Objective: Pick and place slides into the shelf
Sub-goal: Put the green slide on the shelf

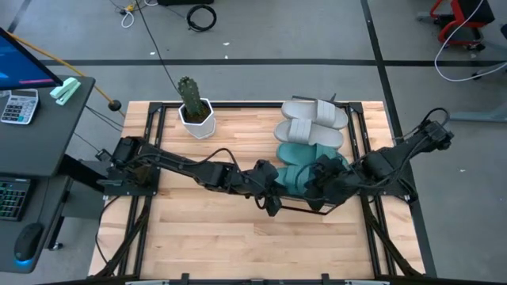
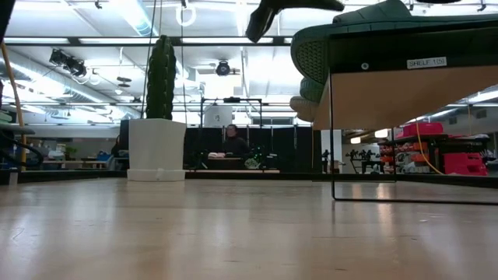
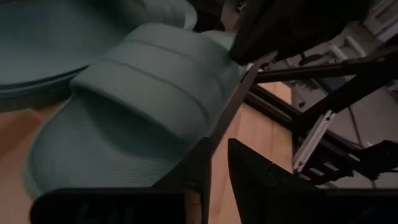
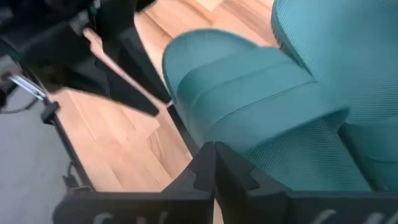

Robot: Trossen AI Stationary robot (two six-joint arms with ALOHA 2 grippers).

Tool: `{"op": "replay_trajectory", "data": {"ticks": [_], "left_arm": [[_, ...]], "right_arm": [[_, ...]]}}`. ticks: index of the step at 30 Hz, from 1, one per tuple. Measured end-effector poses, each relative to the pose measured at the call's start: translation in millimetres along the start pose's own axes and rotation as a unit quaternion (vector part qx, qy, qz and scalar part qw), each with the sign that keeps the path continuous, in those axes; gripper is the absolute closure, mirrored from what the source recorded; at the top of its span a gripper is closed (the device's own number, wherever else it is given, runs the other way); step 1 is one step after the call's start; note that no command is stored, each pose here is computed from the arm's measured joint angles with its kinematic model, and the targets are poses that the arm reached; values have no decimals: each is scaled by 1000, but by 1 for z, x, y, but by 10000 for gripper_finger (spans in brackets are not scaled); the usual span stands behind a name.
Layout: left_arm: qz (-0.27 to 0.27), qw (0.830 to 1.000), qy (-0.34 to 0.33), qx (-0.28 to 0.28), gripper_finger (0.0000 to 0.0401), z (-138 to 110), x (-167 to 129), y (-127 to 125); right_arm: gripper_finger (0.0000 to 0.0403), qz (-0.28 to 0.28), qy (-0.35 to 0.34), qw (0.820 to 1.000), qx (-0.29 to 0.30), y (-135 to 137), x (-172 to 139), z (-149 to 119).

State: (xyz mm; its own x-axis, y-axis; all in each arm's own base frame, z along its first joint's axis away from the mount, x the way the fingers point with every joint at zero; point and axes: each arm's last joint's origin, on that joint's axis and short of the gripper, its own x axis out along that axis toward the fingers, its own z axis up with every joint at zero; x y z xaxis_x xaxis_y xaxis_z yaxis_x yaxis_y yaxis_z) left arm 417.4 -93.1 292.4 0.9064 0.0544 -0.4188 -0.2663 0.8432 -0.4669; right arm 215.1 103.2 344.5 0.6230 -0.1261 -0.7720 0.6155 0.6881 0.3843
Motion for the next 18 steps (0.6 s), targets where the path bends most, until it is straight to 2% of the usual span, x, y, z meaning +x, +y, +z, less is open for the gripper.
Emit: {"op": "replay_trajectory", "data": {"ticks": [7, 18], "left_arm": [[24, 999, 23, 13, 348, -3, 2, 9], [29, 999, 29, 20, 346, -5, 1, 9]], "right_arm": [[398, -27, 23, 999, -23, 9, 23, -6], [397, -56, 76, 994, -47, 21, 56, -20]]}}
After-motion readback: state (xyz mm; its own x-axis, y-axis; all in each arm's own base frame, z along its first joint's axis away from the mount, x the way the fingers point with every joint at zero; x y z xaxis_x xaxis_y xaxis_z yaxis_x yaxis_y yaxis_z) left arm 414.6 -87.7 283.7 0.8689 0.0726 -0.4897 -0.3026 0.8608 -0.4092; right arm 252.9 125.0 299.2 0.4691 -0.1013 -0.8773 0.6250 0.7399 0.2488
